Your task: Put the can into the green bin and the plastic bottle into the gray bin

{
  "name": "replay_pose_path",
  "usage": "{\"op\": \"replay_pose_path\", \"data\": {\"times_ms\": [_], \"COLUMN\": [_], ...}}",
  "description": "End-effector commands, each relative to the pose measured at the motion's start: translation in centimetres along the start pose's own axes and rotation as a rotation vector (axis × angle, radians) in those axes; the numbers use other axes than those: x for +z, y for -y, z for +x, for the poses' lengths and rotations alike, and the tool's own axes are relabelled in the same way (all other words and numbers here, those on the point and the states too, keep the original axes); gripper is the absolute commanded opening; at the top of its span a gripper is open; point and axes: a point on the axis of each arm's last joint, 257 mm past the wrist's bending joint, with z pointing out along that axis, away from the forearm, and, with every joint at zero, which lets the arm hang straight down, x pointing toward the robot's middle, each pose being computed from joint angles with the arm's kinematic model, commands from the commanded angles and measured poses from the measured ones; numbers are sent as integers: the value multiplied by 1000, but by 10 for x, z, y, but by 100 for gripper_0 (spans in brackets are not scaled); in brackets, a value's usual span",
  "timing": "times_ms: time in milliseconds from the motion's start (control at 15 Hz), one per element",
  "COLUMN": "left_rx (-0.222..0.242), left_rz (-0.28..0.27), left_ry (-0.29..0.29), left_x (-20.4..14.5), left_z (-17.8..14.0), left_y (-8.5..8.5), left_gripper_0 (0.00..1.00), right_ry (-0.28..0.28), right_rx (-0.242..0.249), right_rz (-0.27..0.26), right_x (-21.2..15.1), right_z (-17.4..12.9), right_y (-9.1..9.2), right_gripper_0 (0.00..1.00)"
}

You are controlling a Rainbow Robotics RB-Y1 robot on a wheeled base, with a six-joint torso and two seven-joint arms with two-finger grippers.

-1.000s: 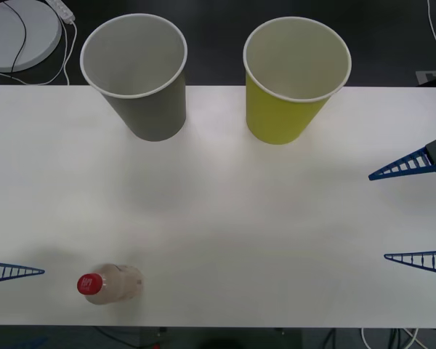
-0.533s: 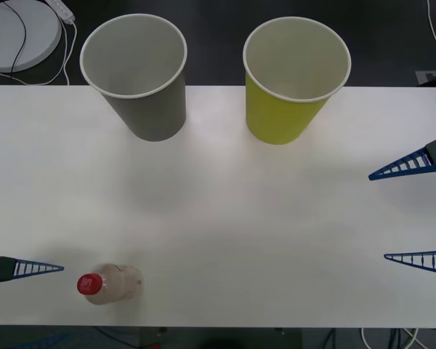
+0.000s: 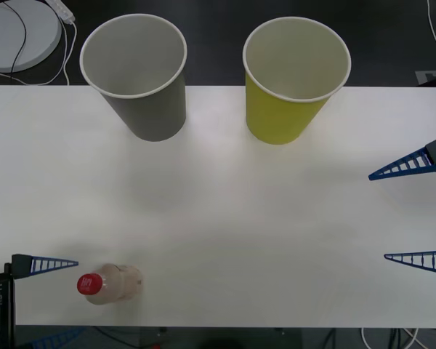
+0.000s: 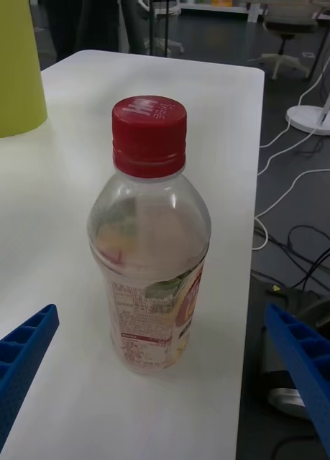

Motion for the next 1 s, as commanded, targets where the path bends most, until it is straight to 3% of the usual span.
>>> {"op": "replay_pose_path", "data": {"times_ms": [67,1000], "left_rx": [2,13], "left_rz": [-11,-24], "left_ry": [11,71], "left_x": [7,49], "left_z": [-1,-13], "left_y": [-2,-9], "left_gripper_0": [100,100], "right_ry": [0,0], "right_rx": [0,0], "right_rz": [0,0], "right_x": [0,0], "right_z": [0,0], "right_y": [0,0], "right_gripper_0": [100,100]}}
